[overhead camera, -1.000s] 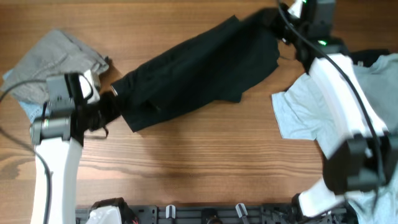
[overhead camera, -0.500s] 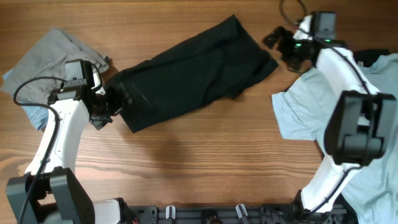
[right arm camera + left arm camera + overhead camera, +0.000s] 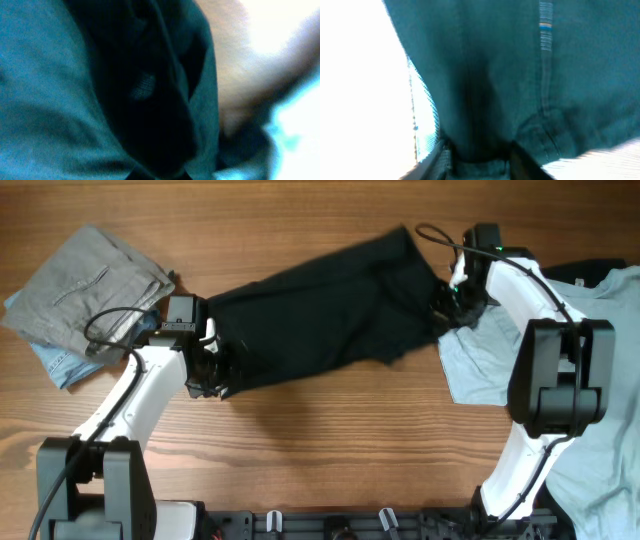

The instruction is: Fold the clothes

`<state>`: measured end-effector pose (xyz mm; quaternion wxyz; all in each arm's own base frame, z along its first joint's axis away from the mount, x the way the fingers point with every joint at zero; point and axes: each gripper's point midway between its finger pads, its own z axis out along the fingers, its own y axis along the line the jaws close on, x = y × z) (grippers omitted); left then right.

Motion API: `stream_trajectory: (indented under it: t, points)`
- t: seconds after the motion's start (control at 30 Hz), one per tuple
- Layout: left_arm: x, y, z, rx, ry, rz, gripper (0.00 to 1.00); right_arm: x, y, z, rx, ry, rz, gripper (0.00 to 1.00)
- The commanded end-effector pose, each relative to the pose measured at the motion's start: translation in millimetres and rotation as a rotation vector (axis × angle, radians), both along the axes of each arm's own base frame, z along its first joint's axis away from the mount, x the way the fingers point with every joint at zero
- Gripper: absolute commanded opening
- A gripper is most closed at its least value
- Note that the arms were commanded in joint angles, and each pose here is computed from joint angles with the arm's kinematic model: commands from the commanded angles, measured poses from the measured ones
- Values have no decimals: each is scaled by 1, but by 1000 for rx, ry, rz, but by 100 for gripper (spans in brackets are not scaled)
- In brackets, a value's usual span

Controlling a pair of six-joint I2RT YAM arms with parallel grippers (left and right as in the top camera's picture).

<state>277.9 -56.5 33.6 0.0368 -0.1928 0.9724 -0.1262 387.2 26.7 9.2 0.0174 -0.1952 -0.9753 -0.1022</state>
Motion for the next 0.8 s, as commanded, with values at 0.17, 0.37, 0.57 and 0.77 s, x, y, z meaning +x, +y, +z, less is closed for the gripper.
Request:
stream_trajectory:
  t: [0.17,0.37,0.57,0.77]
  points:
    - [11,43,13,-26,-2,155,12,17,-16,106,63,-323,131,57]
    - [33,40,45,-77,-96,158,60,71,8,100,117,-483,89,51]
    - [35,41,46,-76,-103,158,29,83,39,13,260,-228,-309,4]
    - [43,41,48,-75,-138,157,29,208,84,152,644,-1025,-34,4]
